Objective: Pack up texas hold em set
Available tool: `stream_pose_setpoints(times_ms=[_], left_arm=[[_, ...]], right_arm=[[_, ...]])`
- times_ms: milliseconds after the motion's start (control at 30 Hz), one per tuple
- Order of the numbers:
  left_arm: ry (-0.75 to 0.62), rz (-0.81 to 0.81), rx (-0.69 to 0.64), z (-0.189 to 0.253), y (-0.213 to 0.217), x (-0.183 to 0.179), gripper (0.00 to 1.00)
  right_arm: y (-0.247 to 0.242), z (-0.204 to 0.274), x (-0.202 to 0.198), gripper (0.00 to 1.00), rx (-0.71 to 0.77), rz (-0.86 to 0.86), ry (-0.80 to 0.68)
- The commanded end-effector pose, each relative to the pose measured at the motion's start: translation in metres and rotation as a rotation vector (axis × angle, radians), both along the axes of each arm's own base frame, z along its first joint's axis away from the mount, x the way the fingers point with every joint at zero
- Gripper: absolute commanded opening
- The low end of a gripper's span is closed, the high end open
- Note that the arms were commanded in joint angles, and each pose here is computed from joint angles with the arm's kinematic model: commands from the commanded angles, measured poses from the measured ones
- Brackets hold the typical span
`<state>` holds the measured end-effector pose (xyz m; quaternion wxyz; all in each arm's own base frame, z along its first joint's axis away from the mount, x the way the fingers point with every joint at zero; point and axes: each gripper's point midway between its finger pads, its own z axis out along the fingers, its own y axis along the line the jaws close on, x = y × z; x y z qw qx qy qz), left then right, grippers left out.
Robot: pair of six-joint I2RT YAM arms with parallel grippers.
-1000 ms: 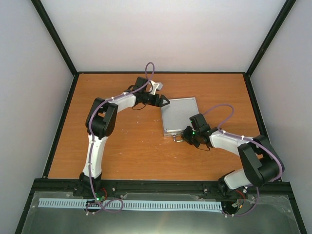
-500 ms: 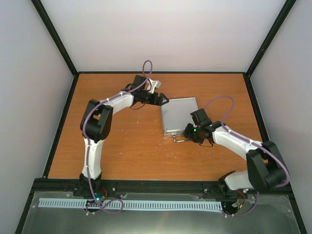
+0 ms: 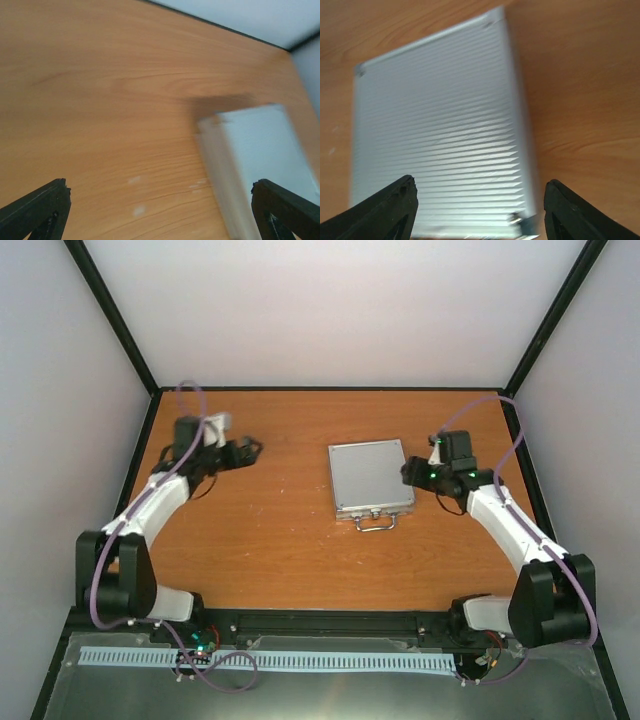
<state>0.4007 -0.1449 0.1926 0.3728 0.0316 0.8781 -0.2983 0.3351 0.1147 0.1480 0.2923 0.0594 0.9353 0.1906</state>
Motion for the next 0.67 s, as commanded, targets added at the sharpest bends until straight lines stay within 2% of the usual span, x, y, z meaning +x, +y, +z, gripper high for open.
stream_pose_setpoints(times_ms=[0, 100, 167, 267, 400, 633], left_arm=[[0.043, 0.300, 0.016, -0.041, 0.103, -0.020, 1.00], [0.069, 0.471, 0.040, -0.064, 0.159, -0.040, 1.00], [0.034, 0.574, 0.053, -0.064, 0.187, -0.050, 1.00], [-0.013, 0.727, 0.148, -0.071, 0.218, -0.060, 1.00], [-0.066, 0.840, 0.207, -0.078, 0.238, -0.066, 1.00], [-0.283, 0.925, 0.258, -0.054, 0.255, -0.070, 1.00]], right_arm=[[-0.066, 0.004, 0.027, 0.70, -0.122, -0.096, -0.175], [-0.111, 0.007, 0.020, 0.72, -0.141, -0.209, -0.260], [-0.130, 0.003, 0.011, 0.74, -0.199, -0.262, -0.296], [-0.147, -0.011, 0.003, 0.76, -0.273, -0.326, -0.316], [-0.157, -0.029, 0.001, 0.79, -0.298, -0.380, -0.335], [-0.167, -0.028, 0.007, 0.81, -0.355, -0.409, -0.413]])
